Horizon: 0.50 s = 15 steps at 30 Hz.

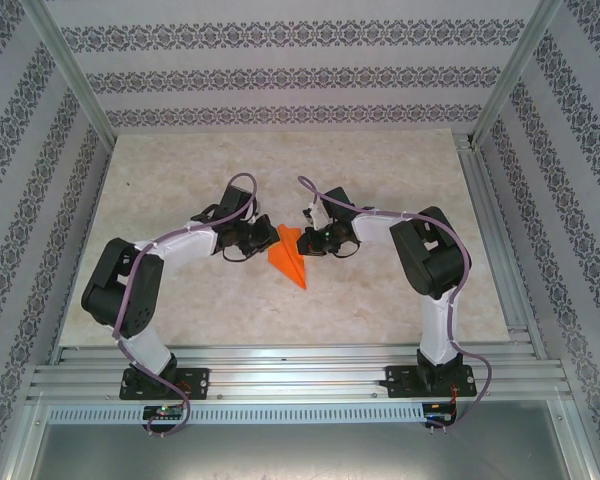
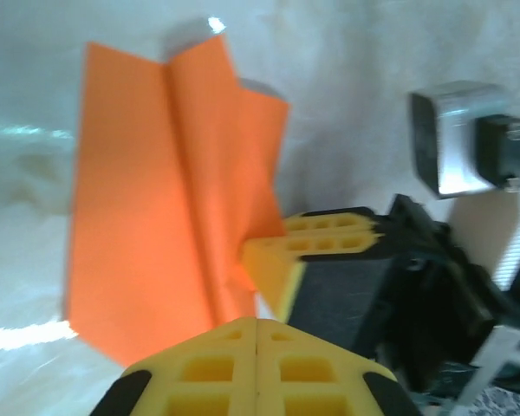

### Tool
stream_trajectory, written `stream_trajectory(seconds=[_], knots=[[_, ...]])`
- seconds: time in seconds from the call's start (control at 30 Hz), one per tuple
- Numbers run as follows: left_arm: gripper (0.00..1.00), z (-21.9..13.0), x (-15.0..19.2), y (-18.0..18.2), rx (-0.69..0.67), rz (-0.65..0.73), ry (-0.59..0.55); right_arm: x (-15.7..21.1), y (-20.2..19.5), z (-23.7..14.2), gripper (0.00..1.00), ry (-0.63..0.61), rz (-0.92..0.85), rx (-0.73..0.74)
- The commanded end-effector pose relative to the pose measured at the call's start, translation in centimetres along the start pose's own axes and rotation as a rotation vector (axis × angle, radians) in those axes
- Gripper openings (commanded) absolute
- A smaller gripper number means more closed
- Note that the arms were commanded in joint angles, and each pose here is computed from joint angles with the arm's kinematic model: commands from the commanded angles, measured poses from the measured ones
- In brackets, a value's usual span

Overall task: Fold a paper plane with a square sheet of paper (fold left side to right side)
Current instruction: Fourth fold the wing at the center of the table.

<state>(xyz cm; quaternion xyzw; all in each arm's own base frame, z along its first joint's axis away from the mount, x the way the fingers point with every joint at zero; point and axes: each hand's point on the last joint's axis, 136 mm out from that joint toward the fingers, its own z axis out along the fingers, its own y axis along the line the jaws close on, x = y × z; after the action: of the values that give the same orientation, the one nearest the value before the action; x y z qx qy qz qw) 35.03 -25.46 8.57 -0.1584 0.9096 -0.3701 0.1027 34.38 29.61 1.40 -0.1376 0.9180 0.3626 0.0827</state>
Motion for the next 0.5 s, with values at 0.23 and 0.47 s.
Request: stream_trajectory(seconds=[0.23,0.47], knots=[[0.0,4.4,-1.3,-2.0,0.07,-0.025,0.066,2.8,-3.0,1.2,0.05,0.079,0.049,0.097],[0.0,6.0,-1.7,-1.9,0.065,-0.036,0.075,2.9,-2.9,1.3,0.05,0.089,0.042,0.102]])
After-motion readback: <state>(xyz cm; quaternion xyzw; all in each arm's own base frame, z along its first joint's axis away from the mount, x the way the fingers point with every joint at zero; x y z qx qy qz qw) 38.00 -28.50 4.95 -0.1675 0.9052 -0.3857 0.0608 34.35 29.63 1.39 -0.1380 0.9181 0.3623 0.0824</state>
